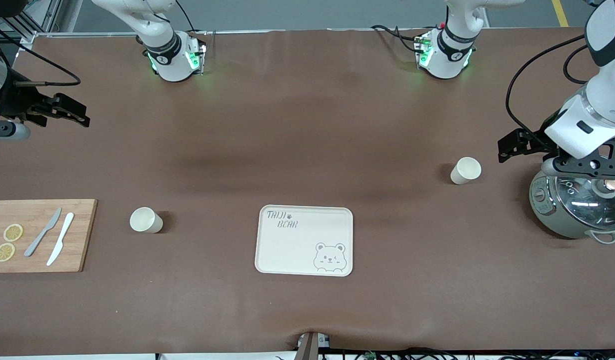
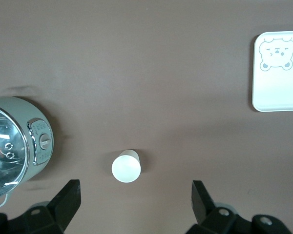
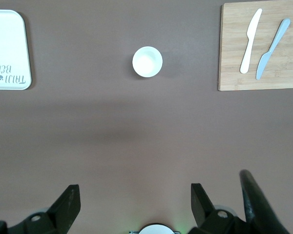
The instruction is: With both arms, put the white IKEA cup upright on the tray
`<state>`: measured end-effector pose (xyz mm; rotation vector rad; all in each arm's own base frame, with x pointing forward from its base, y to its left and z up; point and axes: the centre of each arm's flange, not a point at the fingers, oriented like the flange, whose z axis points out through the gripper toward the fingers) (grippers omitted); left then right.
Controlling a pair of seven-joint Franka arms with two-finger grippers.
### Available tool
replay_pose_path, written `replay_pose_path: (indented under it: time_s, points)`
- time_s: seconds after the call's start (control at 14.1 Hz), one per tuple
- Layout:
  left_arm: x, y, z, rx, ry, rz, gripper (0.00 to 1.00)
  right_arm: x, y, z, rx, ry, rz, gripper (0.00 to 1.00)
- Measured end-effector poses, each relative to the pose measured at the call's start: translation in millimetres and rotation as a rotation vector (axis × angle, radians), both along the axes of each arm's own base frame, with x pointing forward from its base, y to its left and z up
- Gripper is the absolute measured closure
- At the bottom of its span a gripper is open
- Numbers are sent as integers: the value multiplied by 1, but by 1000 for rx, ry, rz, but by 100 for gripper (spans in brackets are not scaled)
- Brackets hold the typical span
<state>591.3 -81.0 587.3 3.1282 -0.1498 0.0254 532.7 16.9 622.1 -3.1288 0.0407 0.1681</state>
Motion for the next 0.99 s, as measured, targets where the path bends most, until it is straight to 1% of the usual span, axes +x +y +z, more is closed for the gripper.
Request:
replay_pose_path:
  time_s: [0.21, 0.36, 0.5, 0.71, 0.99]
  points:
    - [2, -1, -8, 0, 4, -2, 0, 0, -3, 3, 0, -4, -5, 0]
    - [5, 1, -26, 0, -3, 2, 0, -2, -3, 6, -1, 4, -6, 0]
    - [7, 3, -51, -1, -21, 7, 0, -2, -3, 10, -1, 1, -6, 0]
    - [-2, 7, -83, 2, -24, -11, 0, -2, -2, 13, -8, -6, -1, 0]
    - [-20, 21, -111, 5, -60, -50, 0, -2, -3, 16, -22, -11, 1, 0]
